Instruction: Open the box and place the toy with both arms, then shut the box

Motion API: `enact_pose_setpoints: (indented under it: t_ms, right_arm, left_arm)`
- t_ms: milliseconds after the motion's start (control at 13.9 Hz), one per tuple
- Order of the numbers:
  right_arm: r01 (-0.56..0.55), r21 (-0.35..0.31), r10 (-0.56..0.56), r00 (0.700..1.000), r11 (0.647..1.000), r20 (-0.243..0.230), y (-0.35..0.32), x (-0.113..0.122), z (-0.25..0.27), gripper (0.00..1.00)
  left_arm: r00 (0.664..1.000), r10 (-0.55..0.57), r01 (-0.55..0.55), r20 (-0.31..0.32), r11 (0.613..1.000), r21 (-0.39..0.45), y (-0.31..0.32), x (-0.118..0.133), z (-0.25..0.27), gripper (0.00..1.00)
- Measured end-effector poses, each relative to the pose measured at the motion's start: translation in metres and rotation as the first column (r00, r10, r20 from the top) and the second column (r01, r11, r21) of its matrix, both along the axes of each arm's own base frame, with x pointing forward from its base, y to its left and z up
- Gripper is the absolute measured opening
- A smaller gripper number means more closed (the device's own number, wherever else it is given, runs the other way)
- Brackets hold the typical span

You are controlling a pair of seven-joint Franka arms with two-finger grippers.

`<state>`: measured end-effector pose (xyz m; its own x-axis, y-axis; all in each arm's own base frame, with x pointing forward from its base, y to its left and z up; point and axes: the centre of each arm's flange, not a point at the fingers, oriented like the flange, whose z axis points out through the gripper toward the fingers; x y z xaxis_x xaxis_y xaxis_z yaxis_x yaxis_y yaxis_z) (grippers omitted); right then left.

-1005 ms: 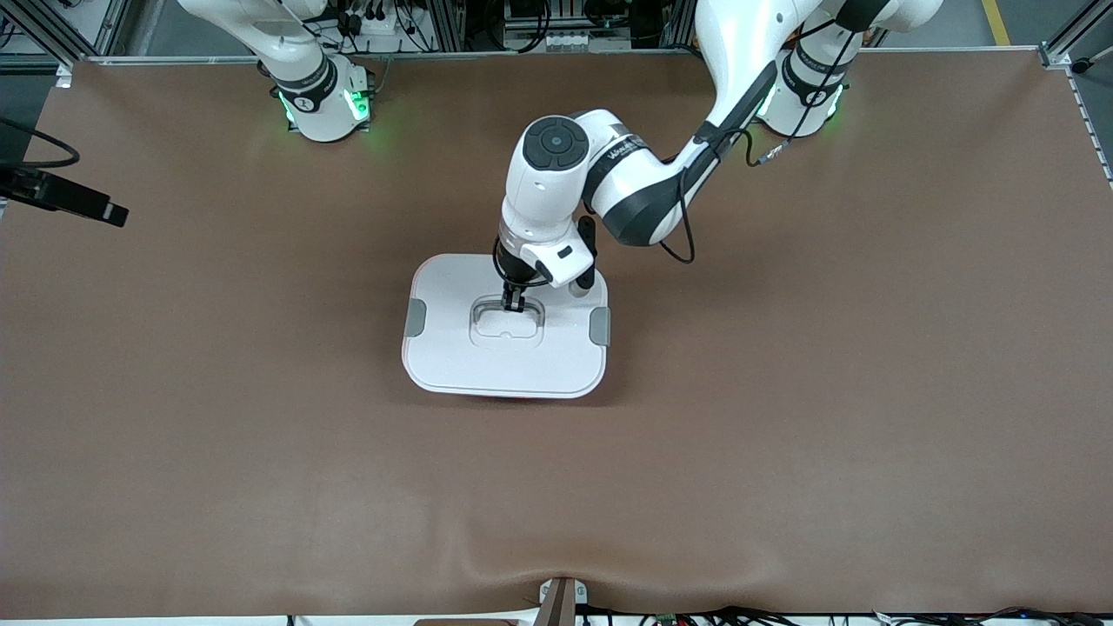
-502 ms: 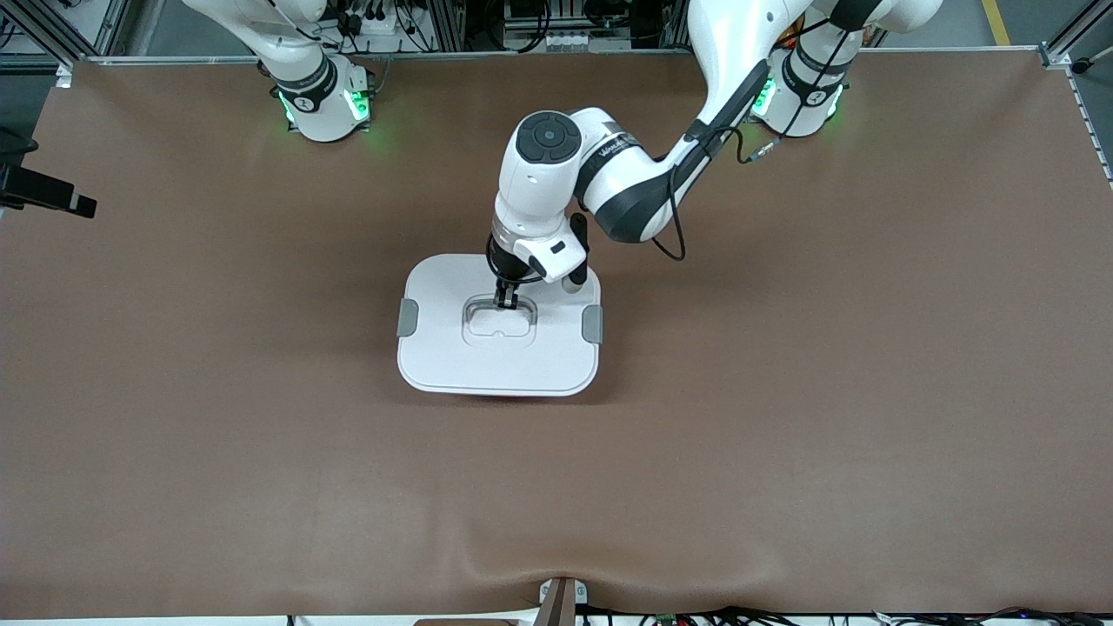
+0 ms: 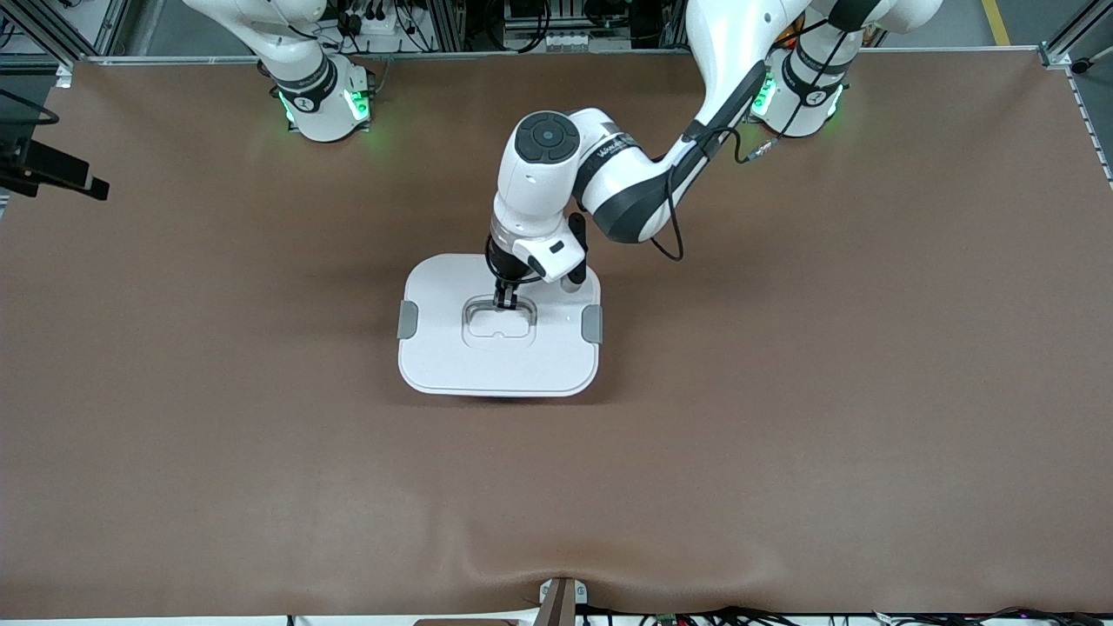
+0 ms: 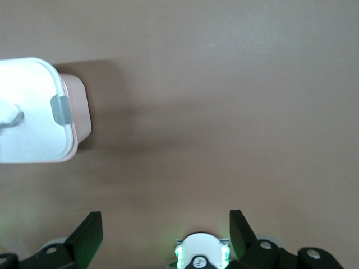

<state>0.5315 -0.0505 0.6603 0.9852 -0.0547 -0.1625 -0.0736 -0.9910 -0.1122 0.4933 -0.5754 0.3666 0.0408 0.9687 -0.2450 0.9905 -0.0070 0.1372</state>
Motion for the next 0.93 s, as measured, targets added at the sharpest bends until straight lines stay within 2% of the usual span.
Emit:
enact_pose_setpoints:
  t_ms: [431,718,933]
  right_arm:
    - [-0.042,0.003,0.042,0.998,0.999,0.038,-0.015,-0.012,0.0,1.0]
    - [-0.051,-0.026,0.053,0.996,0.998,0.078,-0.011,-0.012,0.019,1.0]
    - [-0.048,-0.051,0.052,0.996,0.998,0.077,-0.014,-0.012,0.02,1.0]
  left_arm:
    - [0.999,0.039,-0.039,0.021,0.999,0.008,-0.004,-0.003,0.004,0.06]
    - [0.999,0.049,-0.049,0.019,0.999,0.008,-0.008,-0.007,0.004,0.06]
    - [0.999,0.051,-0.051,0.015,0.999,0.011,-0.009,-0.01,0.003,0.06]
